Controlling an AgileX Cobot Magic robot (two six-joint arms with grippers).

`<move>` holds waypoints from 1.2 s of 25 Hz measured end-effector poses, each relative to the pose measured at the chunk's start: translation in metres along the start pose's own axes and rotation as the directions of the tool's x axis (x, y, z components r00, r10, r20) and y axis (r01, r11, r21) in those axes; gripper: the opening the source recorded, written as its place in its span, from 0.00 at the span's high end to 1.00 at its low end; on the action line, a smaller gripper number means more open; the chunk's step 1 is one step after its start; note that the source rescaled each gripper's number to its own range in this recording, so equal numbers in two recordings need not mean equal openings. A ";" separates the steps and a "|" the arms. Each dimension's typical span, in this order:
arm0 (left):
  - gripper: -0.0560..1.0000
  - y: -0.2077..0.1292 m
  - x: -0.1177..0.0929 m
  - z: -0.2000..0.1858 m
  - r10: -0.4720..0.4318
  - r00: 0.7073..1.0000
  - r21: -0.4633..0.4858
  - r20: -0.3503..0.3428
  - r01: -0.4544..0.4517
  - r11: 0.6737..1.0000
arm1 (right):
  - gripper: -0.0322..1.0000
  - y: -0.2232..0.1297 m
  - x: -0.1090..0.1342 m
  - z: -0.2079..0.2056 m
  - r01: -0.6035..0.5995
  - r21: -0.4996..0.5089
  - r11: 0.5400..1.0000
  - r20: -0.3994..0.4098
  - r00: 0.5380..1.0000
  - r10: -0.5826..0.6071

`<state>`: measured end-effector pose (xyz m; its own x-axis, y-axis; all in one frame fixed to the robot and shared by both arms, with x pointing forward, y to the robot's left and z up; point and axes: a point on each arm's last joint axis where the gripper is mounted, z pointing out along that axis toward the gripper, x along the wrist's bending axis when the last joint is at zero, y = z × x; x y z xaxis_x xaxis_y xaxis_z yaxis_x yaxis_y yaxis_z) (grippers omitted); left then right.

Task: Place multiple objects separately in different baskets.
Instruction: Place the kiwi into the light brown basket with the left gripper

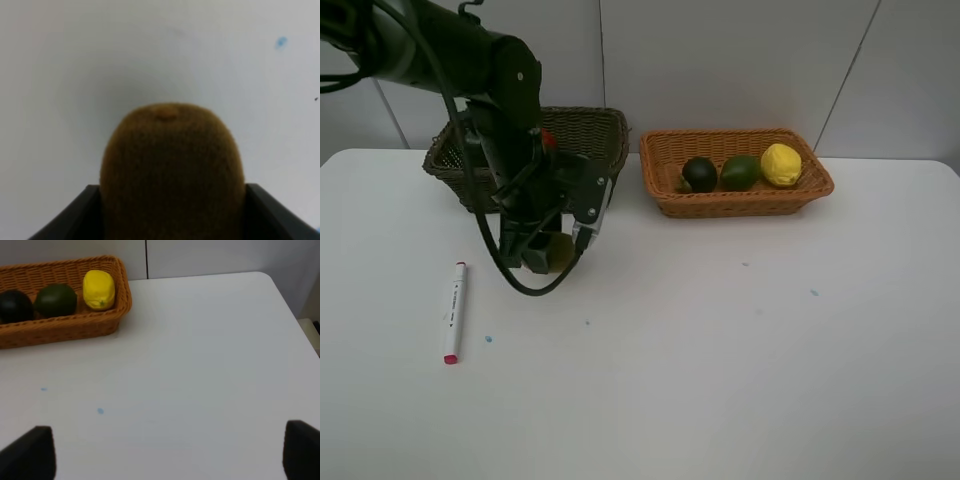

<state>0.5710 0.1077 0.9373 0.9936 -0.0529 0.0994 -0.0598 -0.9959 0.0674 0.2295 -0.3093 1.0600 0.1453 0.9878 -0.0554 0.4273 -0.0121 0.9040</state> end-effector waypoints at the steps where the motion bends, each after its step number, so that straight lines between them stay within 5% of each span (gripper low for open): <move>1: 0.35 0.001 0.002 -0.011 -0.002 1.000 -0.016 -0.028 0.002 1.000 | 0.01 0.000 0.000 0.000 0.000 0.000 1.000 0.000 1.000 0.000; 11: 0.35 0.027 0.020 -0.079 -0.033 0.976 -0.184 -0.217 -0.008 0.983 | 0.01 0.000 0.000 0.000 0.000 0.000 1.000 0.000 1.000 0.000; 16: 0.35 0.058 0.035 -0.106 -0.049 0.907 -0.302 -0.417 -0.088 0.949 | 0.01 0.000 0.000 0.000 0.000 0.000 1.000 0.000 1.000 0.000; 20: 0.35 0.080 0.056 -0.113 -0.152 0.844 -0.409 -0.514 -0.085 0.908 | 0.01 0.000 0.000 0.000 0.000 0.000 1.000 0.000 1.000 0.000; 30: 0.35 0.114 0.108 -0.079 -0.426 0.796 -0.594 -0.430 0.106 0.797 | 0.01 0.000 0.000 0.000 0.000 0.000 1.000 0.000 1.000 0.000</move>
<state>0.6637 -0.0054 1.0338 0.7754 0.4138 0.4769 0.0014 -0.7564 0.6541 0.2295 -0.3093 1.0600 0.1453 0.9878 -0.0554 0.4273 -0.0121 0.9040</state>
